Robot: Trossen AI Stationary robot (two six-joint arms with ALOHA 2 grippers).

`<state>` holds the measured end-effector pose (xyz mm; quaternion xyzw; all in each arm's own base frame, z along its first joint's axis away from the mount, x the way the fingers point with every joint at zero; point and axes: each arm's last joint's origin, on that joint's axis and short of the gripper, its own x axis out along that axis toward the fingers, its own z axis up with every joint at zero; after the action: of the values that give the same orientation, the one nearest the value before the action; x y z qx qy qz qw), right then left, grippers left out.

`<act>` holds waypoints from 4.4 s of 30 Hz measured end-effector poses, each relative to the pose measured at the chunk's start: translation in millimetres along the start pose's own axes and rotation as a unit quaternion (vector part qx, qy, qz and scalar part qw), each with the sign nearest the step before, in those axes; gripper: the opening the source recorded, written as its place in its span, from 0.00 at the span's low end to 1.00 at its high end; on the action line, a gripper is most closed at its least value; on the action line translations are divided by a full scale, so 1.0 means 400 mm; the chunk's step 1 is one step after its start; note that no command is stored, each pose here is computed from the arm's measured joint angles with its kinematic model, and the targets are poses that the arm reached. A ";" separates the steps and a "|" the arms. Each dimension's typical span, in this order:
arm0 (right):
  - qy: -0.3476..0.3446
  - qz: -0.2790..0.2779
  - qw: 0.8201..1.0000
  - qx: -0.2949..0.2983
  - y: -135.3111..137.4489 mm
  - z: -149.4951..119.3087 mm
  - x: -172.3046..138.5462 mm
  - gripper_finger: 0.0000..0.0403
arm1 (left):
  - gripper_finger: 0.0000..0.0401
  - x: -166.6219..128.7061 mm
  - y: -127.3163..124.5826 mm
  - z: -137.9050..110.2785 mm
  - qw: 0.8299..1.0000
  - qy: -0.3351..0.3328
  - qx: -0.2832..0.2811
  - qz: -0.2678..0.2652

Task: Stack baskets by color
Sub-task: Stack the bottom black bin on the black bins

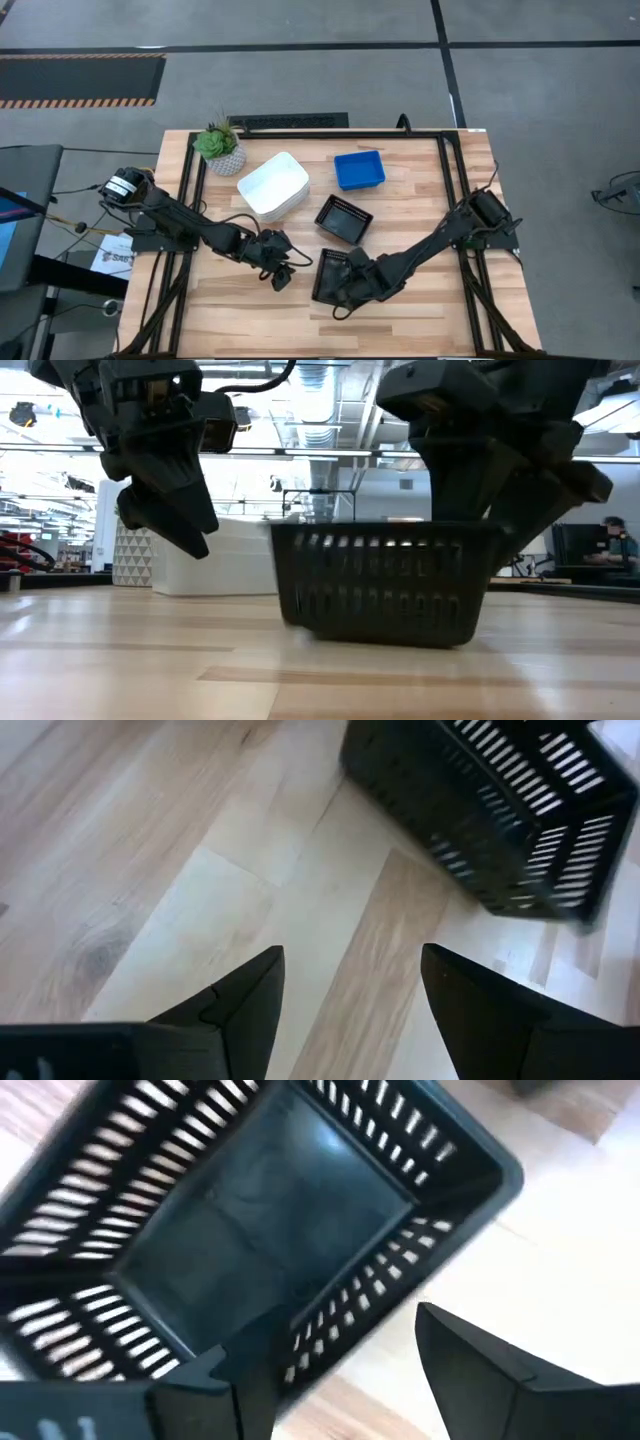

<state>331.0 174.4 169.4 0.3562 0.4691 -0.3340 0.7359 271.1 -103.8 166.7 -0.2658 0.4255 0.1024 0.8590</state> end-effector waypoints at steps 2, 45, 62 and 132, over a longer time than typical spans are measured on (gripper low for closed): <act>0.000 0.007 1.000 0.003 0.006 0.000 0.005 0.58 | 0.56 0.000 0.000 0.000 1.000 -0.002 0.001 0.001; -0.081 0.018 0.956 -0.282 -0.054 0.305 -0.321 0.01 | 0.56 -0.146 0.008 0.016 1.000 -0.020 0.001 -0.017; -0.092 0.087 0.946 -0.297 -0.261 0.495 -0.227 0.01 | 0.56 -0.442 0.038 0.018 0.966 -0.249 0.015 -0.072; -0.080 0.151 0.950 -0.262 -0.351 0.520 -0.101 0.41 | 0.56 -0.458 0.041 0.014 0.962 -0.262 0.018 -0.075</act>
<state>295.6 -66.8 240.9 0.1901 0.4207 -0.1118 0.8800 155.1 -77.7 307.3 -0.2449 0.1661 0.0961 0.9504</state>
